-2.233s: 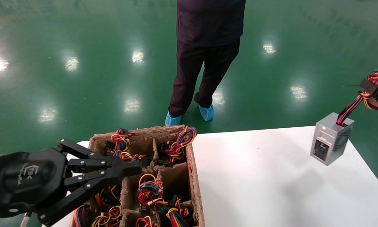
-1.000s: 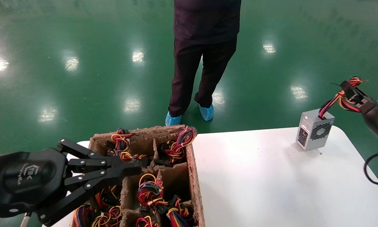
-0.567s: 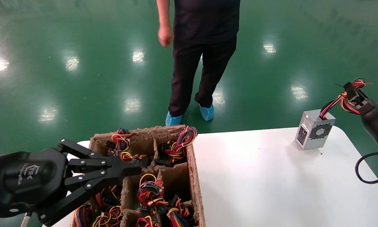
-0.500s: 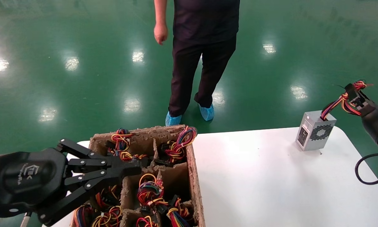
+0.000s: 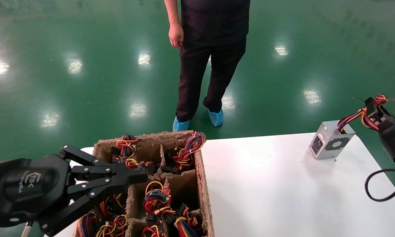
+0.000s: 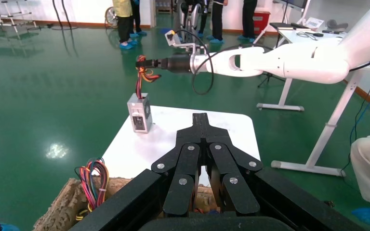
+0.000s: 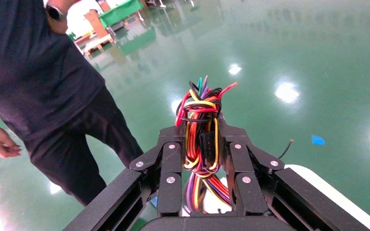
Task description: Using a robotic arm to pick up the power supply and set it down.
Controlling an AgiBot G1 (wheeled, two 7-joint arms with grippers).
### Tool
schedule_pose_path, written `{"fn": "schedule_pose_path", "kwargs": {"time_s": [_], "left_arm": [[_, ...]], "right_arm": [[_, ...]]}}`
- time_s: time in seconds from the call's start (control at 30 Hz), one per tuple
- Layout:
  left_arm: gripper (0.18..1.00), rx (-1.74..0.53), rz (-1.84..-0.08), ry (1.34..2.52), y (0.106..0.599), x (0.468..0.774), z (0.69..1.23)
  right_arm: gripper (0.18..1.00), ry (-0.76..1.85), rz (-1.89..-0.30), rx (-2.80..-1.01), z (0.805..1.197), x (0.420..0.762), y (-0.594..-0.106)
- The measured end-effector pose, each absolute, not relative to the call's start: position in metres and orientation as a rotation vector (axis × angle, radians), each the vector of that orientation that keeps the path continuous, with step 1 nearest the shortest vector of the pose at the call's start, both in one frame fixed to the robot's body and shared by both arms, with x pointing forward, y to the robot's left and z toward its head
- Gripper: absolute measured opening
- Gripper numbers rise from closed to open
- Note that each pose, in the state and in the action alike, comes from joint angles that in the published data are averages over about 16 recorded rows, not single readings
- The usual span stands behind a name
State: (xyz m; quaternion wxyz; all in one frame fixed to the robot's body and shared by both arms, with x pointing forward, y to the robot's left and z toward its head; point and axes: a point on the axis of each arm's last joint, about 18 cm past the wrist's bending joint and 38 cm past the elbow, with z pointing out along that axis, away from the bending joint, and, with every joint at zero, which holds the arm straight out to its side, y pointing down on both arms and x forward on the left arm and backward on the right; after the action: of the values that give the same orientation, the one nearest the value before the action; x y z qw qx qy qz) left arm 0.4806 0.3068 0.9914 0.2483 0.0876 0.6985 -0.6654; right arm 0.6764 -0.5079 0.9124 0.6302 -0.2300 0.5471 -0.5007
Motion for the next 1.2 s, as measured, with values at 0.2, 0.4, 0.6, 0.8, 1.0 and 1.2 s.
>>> {"fn": "schedule_pose_path", "kwargs": {"time_s": [0.2,0.4,0.6,0.8,1.0,1.2], "left_arm": [[0.191,0.239,-1.813,1.903,0.307,0.481,0.991],[0.191,0.239,-1.813,1.903,0.307,0.481,0.991],[0.191,0.239,-1.813,1.903,0.307,0.481,0.991],[0.191,0.239,-1.813,1.903,0.307,0.481,0.991],[0.191,0.239,-1.813,1.903,0.307,0.481,0.991],[0.191,0.239,-1.813,1.903,0.307,0.481,0.991]], "right_arm": [[0.300,1.259,-1.152,-0.530,0.909,0.672,-0.508],[0.322,1.259,-1.158,-0.528,0.910,0.667,-0.508],[0.373,1.259,-1.167,-0.528,0.911,0.664,-0.507],[0.461,1.260,-1.173,-0.533,0.913,0.662,-0.507],[0.579,1.259,-1.176,-0.541,0.914,0.660,-0.506],[0.704,1.254,-1.182,-0.552,0.916,0.659,-0.505]]}}
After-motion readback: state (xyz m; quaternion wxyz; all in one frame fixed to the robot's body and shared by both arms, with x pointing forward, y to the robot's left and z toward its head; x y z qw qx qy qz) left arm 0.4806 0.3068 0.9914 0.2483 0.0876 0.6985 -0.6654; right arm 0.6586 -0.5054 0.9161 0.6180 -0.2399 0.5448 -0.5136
